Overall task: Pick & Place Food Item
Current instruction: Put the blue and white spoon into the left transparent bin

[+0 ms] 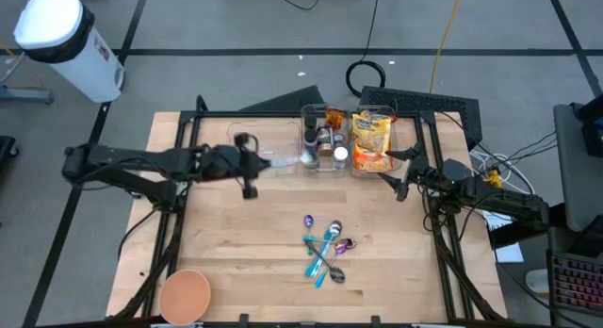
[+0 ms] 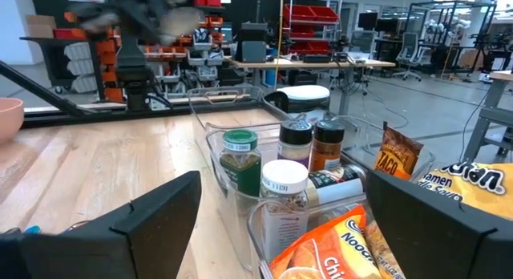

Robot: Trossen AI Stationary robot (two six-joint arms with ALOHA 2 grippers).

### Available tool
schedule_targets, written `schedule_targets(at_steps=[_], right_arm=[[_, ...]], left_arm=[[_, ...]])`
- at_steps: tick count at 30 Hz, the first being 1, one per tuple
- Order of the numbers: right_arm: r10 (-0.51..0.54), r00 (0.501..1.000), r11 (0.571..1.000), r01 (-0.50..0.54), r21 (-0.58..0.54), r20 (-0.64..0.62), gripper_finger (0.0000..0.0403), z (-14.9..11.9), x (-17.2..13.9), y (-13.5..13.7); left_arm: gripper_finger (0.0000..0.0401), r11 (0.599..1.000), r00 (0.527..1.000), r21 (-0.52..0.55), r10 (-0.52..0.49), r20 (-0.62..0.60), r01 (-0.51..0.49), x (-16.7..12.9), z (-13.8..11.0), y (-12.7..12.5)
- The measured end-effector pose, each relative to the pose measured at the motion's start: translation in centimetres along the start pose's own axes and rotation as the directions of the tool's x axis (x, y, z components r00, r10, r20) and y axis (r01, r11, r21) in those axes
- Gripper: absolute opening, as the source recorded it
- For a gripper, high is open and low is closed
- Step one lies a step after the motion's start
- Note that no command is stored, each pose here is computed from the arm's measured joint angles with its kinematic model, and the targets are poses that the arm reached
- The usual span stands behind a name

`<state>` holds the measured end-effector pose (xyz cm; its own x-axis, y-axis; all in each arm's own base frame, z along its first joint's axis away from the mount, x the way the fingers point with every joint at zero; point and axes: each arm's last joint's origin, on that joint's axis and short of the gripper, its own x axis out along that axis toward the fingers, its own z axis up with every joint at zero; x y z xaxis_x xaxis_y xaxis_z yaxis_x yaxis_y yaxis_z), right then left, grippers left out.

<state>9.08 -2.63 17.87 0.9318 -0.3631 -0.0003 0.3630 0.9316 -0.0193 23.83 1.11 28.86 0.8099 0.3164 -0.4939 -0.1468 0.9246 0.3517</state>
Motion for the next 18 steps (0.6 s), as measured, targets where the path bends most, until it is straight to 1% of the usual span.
schedule_targets(at_steps=[5,9,11,13,16,18], right_arm=[[0.001,1.0,1.0,-0.001,0.0,0.0,0.0348,0.0,0.0,0.0],[0.0,1.0,1.0,0.0,0.0,0.0,0.0348,0.0,0.0,0.0],[0.0,1.0,1.0,0.0,0.0,0.0,0.0348,0.0,0.0,0.0],[0.0,1.0,1.0,0.0,0.0,0.0,0.0348,0.0,0.0,0.0],[0.0,1.0,1.0,0.0,0.0,0.0,0.0348,0.0,0.0,0.0],[0.0,1.0,1.0,0.0,0.0,0.0,0.0348,0.0,0.0,0.0]], left_arm=[[0.0029,0.983,0.986,-0.13,0.116,-0.116,-0.131,0.4,-4.9,2.6],[0.0029,0.946,0.957,-0.235,0.166,-0.236,-0.222,1.5,-8.6,3.7],[0.0029,0.933,0.96,-0.287,0.152,-0.236,-0.219,2.1,-9.6,3.9],[0.0029,0.929,0.971,-0.324,0.113,-0.212,-0.179,2.8,-10.3,3.9],[0.0029,0.924,0.977,-0.344,0.105,-0.185,-0.165,3.6,-10.6,4.1],[0.0029,0.921,0.972,-0.35,0.102,-0.21,-0.172,4.2,-11.1,4.1]])
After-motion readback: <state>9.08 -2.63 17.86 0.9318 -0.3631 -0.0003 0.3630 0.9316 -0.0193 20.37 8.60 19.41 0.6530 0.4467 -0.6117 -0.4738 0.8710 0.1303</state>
